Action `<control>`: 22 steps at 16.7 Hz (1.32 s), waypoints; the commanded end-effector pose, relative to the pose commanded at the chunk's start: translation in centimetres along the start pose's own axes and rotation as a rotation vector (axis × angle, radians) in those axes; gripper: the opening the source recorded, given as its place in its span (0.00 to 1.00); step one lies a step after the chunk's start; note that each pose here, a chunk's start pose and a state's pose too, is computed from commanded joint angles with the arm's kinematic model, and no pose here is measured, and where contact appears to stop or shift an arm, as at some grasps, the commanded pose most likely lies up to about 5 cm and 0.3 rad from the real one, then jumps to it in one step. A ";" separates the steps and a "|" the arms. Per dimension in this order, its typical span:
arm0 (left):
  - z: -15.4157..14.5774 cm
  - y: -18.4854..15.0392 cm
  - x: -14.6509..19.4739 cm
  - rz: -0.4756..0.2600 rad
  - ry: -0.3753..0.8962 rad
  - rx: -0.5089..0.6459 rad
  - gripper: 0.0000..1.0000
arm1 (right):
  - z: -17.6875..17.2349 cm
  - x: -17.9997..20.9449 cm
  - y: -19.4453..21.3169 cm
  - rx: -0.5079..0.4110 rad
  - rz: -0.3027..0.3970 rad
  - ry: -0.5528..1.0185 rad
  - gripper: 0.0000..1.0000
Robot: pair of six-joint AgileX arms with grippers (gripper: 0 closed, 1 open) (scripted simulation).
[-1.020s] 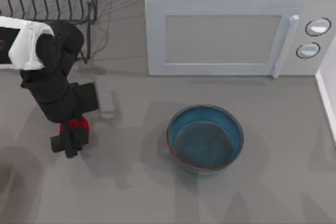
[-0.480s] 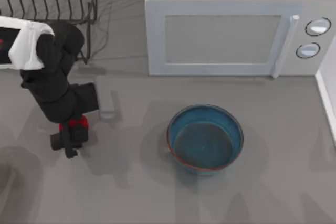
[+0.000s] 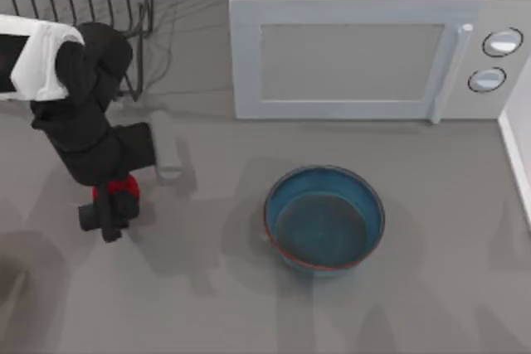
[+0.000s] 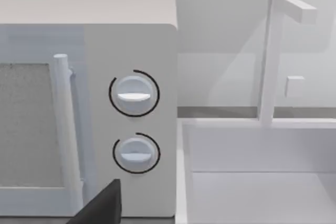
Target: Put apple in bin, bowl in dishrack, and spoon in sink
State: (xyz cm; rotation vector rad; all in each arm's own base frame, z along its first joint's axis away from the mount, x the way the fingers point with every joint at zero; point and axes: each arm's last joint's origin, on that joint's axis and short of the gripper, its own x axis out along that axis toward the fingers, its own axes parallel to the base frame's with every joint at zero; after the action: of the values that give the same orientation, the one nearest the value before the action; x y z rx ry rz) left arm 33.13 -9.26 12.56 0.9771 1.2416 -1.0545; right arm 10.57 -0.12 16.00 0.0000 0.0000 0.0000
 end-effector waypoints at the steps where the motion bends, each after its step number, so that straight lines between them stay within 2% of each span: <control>1: 0.2 0.2 -0.9 0.003 -0.001 0.000 0.00 | 0.0 0.0 0.0 0.000 0.000 0.000 1.00; 5: 0.5 0.0 -5.5 -0.024 0.013 0.002 0.00 | 0.0 0.0 0.0 0.000 0.000 0.000 1.00; 8: 0.6 -0.2 -8.4 -0.013 0.007 -0.002 0.00 | 0.0 0.0 0.0 0.000 0.000 0.000 1.00; 14: 0.1 -0.2 -8.8 -0.011 0.007 0.000 0.00 | 0.0 0.0 0.0 0.000 0.000 0.000 1.00; 17: -2.4 -0.1 -10.0 -0.007 0.010 0.030 0.00 | 0.0 0.0 0.0 0.000 0.000 0.000 1.00; 22: -9.7 -1.6 -13.0 -0.004 0.033 0.155 0.00 | 0.0 0.0 0.0 0.000 0.000 0.000 1.00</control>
State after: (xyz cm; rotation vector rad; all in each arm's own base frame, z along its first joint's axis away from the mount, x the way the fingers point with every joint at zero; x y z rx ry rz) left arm 28.89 0.80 24.64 1.1145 1.2030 -1.1549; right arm 10.57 -0.12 16.00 0.0000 0.0000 0.0000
